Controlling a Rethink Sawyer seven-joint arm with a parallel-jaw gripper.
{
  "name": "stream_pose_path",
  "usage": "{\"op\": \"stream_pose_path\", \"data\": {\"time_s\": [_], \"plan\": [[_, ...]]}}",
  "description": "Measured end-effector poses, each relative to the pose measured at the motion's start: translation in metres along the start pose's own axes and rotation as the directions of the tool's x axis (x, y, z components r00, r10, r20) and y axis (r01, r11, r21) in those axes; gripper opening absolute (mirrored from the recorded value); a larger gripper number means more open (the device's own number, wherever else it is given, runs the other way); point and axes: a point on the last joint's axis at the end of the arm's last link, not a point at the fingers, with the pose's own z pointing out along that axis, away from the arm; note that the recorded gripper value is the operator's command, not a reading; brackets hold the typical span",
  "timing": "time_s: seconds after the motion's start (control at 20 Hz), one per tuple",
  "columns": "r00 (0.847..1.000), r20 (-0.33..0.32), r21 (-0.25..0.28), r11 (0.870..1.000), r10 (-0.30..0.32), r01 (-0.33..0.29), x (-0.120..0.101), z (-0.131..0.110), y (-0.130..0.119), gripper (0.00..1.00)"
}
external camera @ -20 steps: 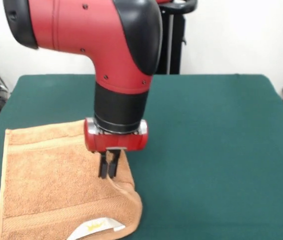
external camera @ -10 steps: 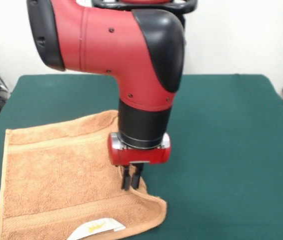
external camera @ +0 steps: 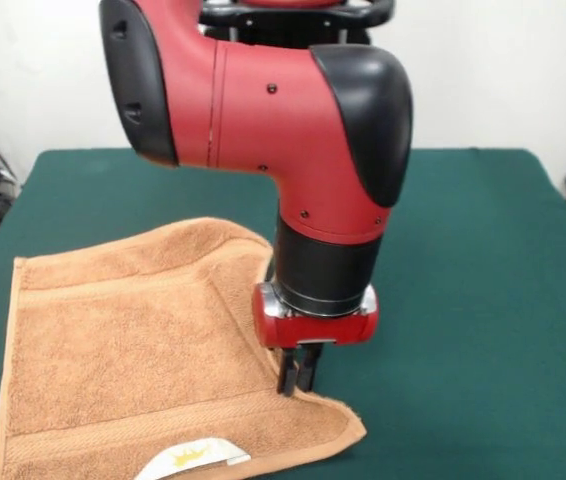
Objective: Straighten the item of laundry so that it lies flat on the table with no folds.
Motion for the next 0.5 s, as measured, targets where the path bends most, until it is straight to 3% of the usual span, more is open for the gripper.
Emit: {"op": "stream_pose_path", "data": {"time_s": [0.5], "plan": [[1.000, -0.017, 0.004, 1.000, 0.012, -0.012, 0.0023, 0.0009, 0.0092, 0.00]]}}
